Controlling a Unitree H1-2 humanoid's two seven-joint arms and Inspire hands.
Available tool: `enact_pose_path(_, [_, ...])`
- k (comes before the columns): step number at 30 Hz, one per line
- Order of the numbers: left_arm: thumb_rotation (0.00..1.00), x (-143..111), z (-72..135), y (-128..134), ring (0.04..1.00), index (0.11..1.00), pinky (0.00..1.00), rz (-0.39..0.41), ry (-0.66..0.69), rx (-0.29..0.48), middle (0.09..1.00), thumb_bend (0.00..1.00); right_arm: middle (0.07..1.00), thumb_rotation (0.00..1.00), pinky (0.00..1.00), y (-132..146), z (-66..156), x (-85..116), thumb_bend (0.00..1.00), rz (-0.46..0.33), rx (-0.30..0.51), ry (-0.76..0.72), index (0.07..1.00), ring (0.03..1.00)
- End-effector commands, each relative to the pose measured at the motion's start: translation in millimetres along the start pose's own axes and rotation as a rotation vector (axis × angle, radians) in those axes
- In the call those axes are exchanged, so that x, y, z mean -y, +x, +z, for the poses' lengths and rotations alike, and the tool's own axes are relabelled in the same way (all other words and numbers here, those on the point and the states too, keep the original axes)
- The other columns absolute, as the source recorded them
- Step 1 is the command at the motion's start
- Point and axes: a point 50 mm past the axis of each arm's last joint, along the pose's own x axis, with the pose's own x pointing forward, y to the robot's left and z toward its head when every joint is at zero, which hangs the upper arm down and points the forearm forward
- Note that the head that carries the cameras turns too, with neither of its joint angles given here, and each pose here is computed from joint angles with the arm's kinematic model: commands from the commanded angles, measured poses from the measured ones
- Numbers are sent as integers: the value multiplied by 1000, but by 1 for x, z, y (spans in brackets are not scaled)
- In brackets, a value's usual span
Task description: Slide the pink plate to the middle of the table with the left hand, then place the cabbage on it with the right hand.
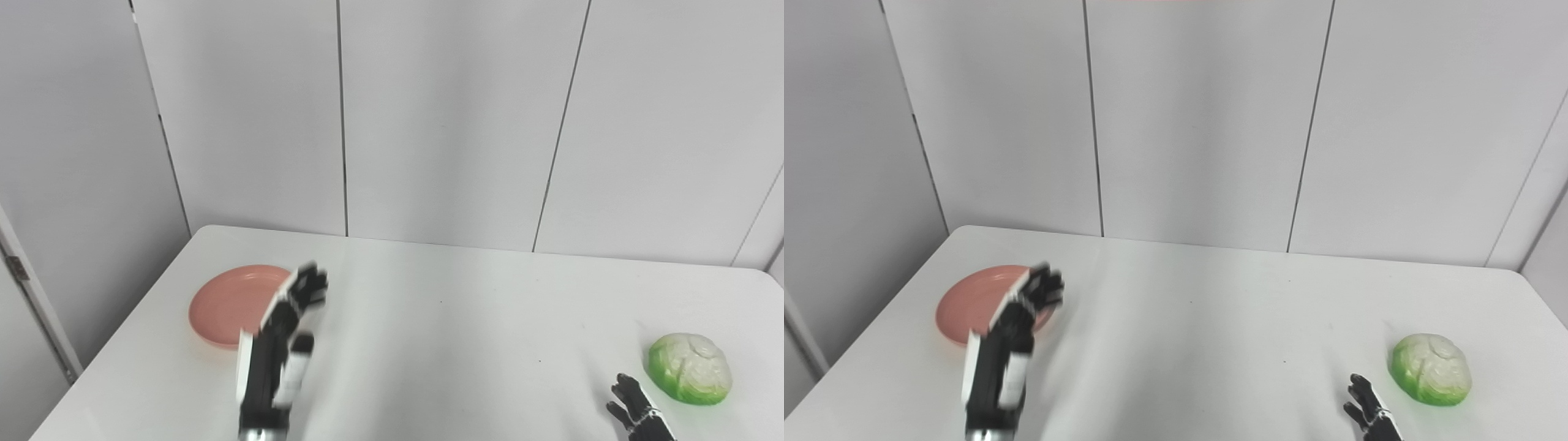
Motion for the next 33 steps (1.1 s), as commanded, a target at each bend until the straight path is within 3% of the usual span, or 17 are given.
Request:
enact_pose_path(1, [940,-15,6,24,761,774,743,10,2,63,775,932,914,655,861,-11,-19,-14,633,-10,-90,30,873,908])
enact_pose_path(8, [902,-46,3,89,760,738,736,29,-4,97,768,973,902,653,818,-11,-19,-16,640,-1,-92,30,877,892])
enact_pose_path(17, [879,-86,-8,134,792,764,731,65,5,51,804,971,880,650,774,-11,-19,-17,637,2,-94,34,878,865])
enact_pose_path(26, [890,-138,-41,164,830,792,739,89,42,-84,849,961,864,637,744,-13,-19,-16,626,2,-94,29,871,846])
enact_pose_path(33, [907,-173,-81,164,820,813,734,205,28,-242,843,924,862,645,727,-15,-17,-16,626,4,-92,29,869,835])
